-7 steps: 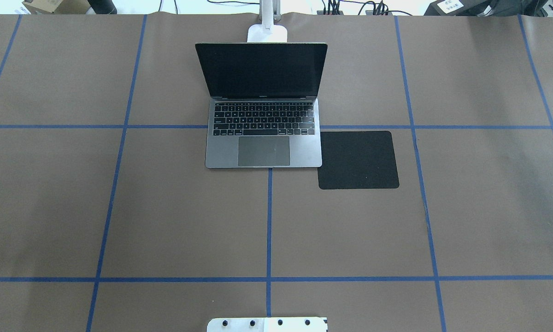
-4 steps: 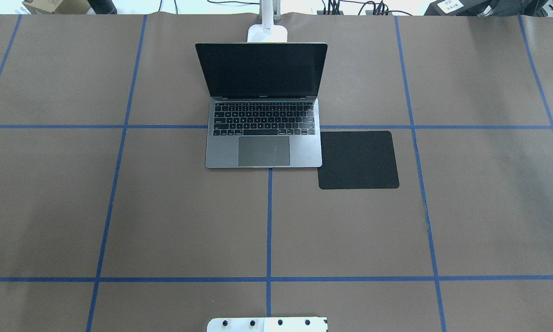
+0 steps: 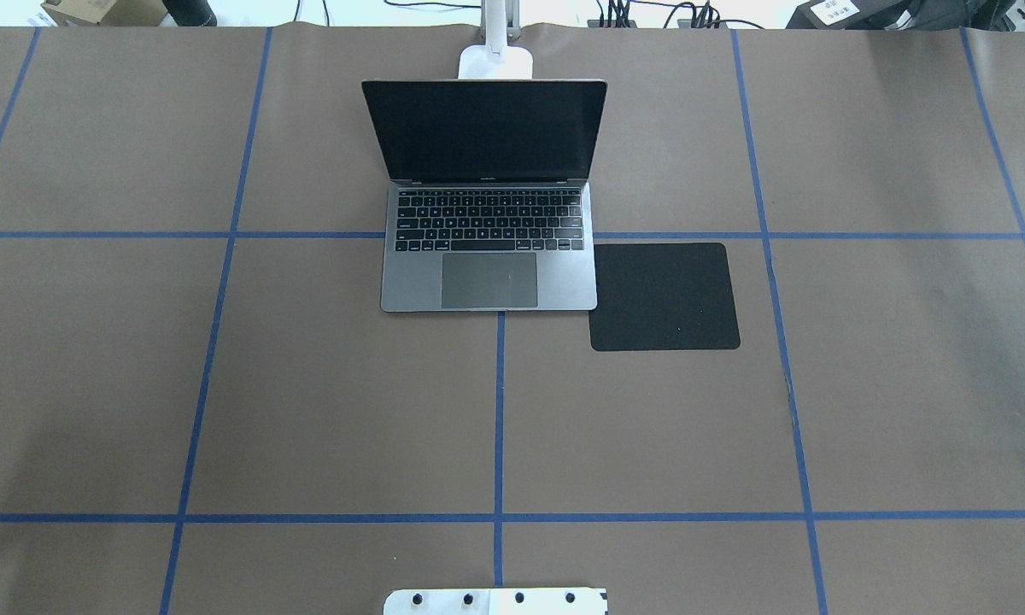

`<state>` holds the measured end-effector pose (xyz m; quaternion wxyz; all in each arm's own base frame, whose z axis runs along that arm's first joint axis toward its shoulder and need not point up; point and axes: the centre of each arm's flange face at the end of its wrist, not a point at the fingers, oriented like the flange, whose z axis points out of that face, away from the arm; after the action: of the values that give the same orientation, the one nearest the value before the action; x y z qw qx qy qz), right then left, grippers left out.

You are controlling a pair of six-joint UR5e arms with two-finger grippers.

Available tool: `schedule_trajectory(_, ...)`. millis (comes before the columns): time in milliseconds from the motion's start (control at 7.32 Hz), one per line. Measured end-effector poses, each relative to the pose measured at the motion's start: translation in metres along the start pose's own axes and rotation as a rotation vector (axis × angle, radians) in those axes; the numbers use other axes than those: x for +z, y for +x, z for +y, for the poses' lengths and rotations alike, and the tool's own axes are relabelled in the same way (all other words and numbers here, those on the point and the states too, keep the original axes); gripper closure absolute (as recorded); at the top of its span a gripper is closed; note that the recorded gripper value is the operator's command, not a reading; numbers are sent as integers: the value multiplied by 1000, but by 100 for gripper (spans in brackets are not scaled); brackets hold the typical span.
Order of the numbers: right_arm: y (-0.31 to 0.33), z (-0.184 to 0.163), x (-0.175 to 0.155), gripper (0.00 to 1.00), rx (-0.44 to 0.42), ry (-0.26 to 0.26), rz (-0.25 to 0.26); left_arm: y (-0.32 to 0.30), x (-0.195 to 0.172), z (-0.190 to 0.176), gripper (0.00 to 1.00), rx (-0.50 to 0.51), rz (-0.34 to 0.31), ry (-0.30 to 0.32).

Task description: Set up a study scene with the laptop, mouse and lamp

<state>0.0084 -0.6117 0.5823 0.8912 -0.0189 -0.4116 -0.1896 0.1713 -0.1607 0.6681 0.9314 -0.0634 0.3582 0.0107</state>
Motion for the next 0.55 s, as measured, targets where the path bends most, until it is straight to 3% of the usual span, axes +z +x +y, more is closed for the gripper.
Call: schedule_trajectory(547,-1,-1,-1,1,-1,1,0,9,15,13,0,37,-10,-24)
